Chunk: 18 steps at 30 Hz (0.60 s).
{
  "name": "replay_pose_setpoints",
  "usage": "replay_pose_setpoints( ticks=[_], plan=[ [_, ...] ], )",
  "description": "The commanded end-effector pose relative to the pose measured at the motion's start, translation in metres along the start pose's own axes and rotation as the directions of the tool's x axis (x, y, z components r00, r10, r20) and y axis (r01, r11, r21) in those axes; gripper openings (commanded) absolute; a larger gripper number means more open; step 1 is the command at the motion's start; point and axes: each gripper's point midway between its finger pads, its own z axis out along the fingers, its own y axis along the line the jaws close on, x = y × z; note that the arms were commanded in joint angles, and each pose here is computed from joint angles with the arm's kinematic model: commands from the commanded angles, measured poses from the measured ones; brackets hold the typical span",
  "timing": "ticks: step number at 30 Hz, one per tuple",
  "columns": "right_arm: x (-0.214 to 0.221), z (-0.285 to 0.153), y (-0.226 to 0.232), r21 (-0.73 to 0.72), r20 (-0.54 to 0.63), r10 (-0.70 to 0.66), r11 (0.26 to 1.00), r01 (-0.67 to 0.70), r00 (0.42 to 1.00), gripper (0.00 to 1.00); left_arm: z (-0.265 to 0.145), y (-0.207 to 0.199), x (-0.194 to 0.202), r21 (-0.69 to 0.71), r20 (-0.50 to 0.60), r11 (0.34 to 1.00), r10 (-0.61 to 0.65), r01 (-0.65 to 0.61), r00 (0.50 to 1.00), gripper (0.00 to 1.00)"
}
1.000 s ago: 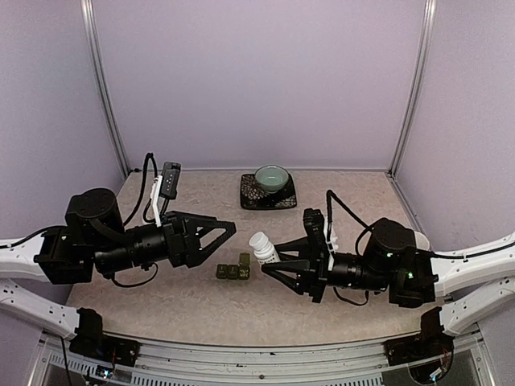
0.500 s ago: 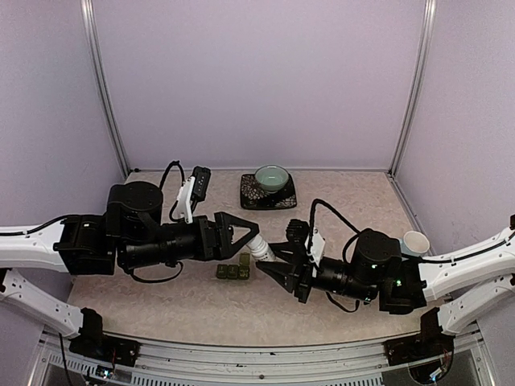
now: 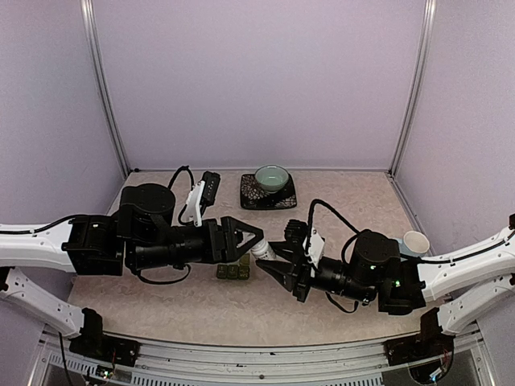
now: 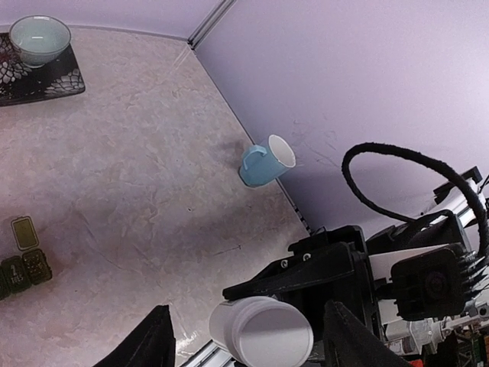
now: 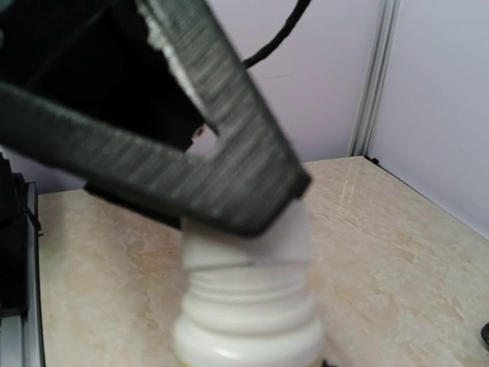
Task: Sort the pills into containers
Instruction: Screw the lid of the pill container onto the pill bottle.
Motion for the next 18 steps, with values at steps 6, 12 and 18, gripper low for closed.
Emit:
replay_pose_setpoints(
  ticks=[6,12,18],
  plan=[
    [-0.0149,0.0058,0.0022,0.003,0.036,0.000,1.000,0.000,0.999,0.27,-0.0012,-0.0212,-0.0111,0.057,0.019,0.998,-0.005,0.004,1.000,0.53],
    [-0.0160,0.0067,0.0010,0.010,0.035,-0.001,1.000,0.000,0.999,0.27,0.0002,-0.0233,-0.0073,0.064,0.005,0.998,-0.002,0.002,1.000,0.49],
    [-0.0145,0.0070,0.0003,0.015,0.026,-0.003,1.000,0.003,1.000,0.27,-0.0016,-0.0223,-0.0084,0.059,0.013,0.998,-0.004,0.003,1.000,0.40]
  ],
)
